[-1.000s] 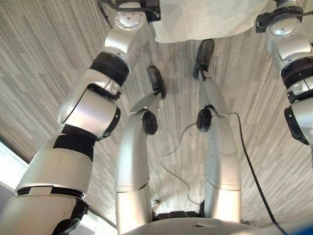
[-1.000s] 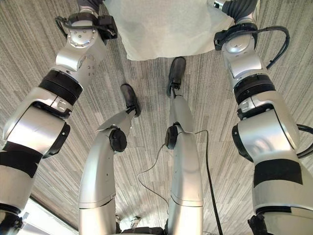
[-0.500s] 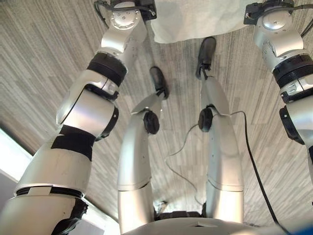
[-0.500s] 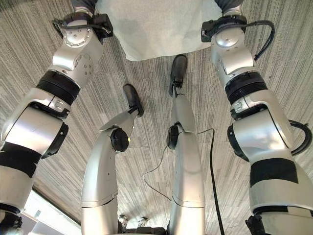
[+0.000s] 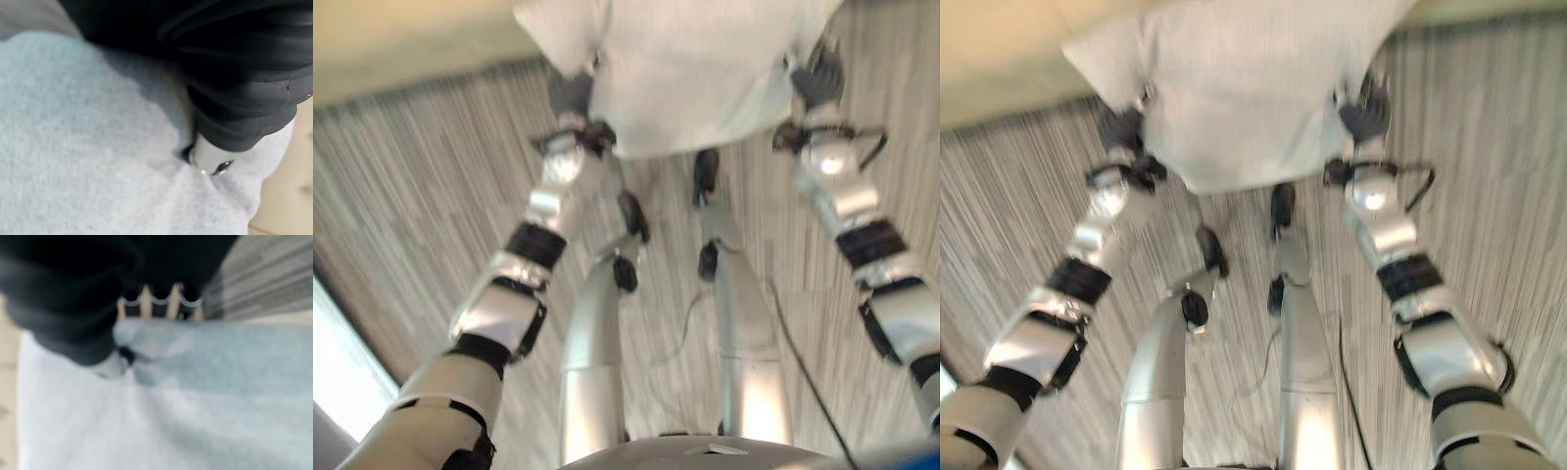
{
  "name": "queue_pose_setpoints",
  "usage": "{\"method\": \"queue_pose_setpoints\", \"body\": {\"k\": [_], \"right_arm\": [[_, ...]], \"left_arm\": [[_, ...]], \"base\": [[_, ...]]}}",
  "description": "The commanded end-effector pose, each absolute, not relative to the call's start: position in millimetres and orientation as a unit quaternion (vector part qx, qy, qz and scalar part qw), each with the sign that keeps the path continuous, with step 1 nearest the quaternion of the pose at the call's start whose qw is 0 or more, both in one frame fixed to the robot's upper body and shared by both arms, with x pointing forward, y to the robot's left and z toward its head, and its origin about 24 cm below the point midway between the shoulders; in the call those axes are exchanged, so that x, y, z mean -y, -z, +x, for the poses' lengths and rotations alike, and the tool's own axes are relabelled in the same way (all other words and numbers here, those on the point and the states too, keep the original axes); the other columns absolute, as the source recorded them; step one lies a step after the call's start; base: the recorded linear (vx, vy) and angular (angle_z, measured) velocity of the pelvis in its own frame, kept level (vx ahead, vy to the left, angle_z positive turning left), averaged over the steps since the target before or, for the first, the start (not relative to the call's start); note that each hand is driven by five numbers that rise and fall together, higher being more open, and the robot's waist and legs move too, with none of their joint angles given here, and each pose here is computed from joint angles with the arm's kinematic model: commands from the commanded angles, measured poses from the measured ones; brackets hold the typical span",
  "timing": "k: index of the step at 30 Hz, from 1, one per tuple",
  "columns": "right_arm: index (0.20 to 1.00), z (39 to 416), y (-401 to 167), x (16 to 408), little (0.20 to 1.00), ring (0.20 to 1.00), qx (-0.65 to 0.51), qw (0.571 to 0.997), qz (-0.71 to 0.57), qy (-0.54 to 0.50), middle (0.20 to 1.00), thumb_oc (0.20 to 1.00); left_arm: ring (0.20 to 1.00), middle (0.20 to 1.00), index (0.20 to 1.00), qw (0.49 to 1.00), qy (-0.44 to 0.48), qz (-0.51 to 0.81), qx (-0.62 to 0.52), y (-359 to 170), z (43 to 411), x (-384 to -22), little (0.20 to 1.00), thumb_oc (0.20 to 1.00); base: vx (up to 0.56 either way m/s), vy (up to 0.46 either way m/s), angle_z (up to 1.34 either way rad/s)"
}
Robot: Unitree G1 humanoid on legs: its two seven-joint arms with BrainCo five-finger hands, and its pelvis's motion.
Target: Pick up all the scattered cushions and arrange them neatly on the sofa.
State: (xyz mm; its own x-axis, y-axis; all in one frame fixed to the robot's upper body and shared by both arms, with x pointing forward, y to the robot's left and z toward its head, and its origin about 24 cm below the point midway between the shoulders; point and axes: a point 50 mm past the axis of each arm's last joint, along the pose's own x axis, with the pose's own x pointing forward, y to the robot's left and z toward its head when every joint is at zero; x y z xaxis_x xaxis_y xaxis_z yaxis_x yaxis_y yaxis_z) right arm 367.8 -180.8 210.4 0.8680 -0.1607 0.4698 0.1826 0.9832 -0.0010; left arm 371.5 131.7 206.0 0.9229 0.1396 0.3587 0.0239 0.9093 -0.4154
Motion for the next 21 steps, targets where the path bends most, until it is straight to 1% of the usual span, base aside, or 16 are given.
{"method": "queue_pose_setpoints", "body": {"k": [1, 4, 9, 11, 12, 14, 16, 18, 21], "right_arm": [[0.200, 348, -240, 128, 0.200, 0.200, 0.355, 0.934, -0.023, -0.036, 0.200, 0.200], [0.200, 341, -226, 131, 0.200, 0.200, 0.349, 0.935, -0.041, -0.041, 0.200, 0.200], [0.200, 325, -197, 136, 0.200, 0.200, 0.326, 0.943, -0.046, -0.052, 0.200, 0.200], [0.200, 317, -177, 139, 0.200, 0.200, 0.300, 0.952, -0.036, -0.057, 0.200, 0.200], [0.200, 312, -161, 139, 0.200, 0.200, 0.273, 0.960, -0.026, -0.061, 0.200, 0.200], [0.200, 310, -152, 141, 0.200, 0.200, 0.259, 0.964, -0.021, -0.062, 0.200, 0.200], [0.200, 301, -130, 147, 0.200, 0.200, 0.222, 0.973, -0.012, -0.062, 0.200, 0.200], [0.200, 298, -124, 149, 0.200, 0.200, 0.211, 0.976, -0.012, -0.061, 0.200, 0.200], [0.200, 290, -105, 155, 0.200, 0.200, 0.174, 0.983, -0.006, -0.061, 0.200, 0.200]], "left_arm": [[0.200, 0.200, 0.200, 0.933, 0.047, -0.194, 0.301, -240, 352, -103, 0.200, 0.200], [0.200, 0.200, 0.200, 0.936, 0.045, -0.169, 0.306, -230, 346, -108, 0.200, 0.200], [0.200, 0.200, 0.200, 0.951, 0.040, -0.137, 0.274, -195, 337, -120, 0.200, 0.200], [0.200, 0.200, 0.200, 0.957, 0.045, -0.146, 0.248, -174, 329, -122, 0.200, 0.200], [0.200, 0.200, 0.200, 0.962, 0.045, -0.160, 0.219, -155, 323, -124, 0.200, 0.200], [0.200, 0.200, 0.200, 0.965, 0.043, -0.157, 0.208, -146, 320, -128, 0.200, 0.200], [0.200, 0.200, 0.200, 0.969, 0.035, -0.171, 0.173, -121, 307, -138, 0.200, 0.200], [0.200, 0.200, 0.200, 0.972, 0.031, -0.169, 0.163, -113, 304, -141, 0.200, 0.200], [0.200, 0.200, 0.200, 0.978, 0.013, -0.159, 0.132, -92, 292, -157, 0.200, 0.200]], "base": [[-0.02, -0.059, 0.18], [0.01, -0.057, 0.09], [0.05, -0.020, 0.13], [0.11, 0.025, 0.19], [0.15, 0.047, 0.15], [0.08, 0.057, 0.04], [0.06, 0.093, 0.03], [0.10, 0.082, -0.06], [0.18, 0.140, -0.03]]}}
